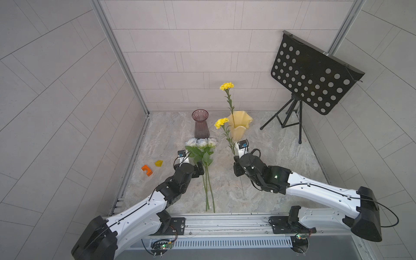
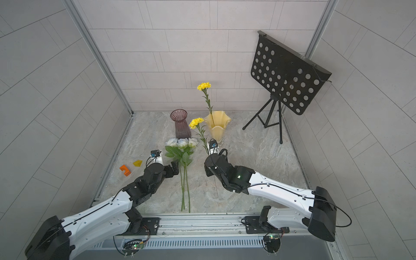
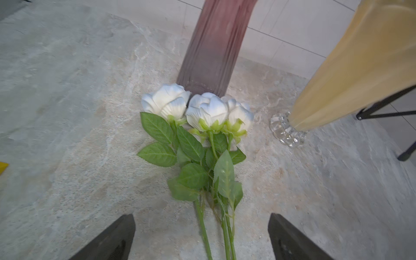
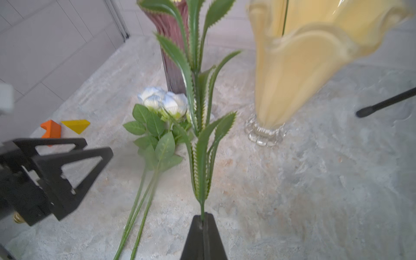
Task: Arrange the flowers in different vases according to their colors
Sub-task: Pick up the flower at the center of the board, then insert the flower into the vase.
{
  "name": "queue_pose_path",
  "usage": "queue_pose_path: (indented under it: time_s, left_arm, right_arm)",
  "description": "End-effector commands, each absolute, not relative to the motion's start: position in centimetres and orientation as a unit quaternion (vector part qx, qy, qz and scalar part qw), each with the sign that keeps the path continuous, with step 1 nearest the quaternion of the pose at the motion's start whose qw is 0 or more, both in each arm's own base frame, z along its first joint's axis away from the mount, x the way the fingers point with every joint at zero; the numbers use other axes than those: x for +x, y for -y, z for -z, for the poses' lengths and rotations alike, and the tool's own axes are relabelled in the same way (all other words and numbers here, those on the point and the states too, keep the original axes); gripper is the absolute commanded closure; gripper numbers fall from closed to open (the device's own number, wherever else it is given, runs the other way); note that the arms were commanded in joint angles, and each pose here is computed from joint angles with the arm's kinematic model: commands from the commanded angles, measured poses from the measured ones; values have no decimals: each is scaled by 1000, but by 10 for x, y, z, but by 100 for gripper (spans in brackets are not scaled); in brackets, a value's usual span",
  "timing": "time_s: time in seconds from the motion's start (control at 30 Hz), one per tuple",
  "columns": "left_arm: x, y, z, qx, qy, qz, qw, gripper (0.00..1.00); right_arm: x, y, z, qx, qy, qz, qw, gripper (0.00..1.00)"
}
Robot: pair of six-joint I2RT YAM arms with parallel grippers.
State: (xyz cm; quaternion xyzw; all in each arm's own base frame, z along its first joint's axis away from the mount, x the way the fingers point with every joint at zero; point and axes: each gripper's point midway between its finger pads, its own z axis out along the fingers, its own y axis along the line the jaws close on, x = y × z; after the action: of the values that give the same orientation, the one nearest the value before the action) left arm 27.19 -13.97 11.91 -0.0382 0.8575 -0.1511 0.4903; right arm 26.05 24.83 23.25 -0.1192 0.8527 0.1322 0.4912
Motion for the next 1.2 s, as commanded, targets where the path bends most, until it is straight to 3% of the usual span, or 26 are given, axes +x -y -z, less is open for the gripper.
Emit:
queue_pose_path:
  time_s: [0.0, 0.3, 0.57, 0.93, 1.17]
  left_arm:
    - [268, 191, -138, 67, -847, 240, 469, 0]
    - [257, 247, -118, 162, -855, 306, 386, 0]
    - [274, 220, -115, 92, -871, 239, 419, 0]
    - [280, 197, -125, 41, -857, 217, 466, 0]
    - [280, 195, -129, 40, -854, 217, 472, 0]
  right_arm:
    - [281, -224, -286, -91, -814, -85, 567, 100]
    - [351, -164, -408, 64, -734, -76, 671, 100]
    - [408, -157, -467, 95, -680, -49, 726, 100]
    - [500, -174, -440, 71, -678, 4, 731, 100]
    - [528, -188, -396, 49, -685, 29, 726, 100]
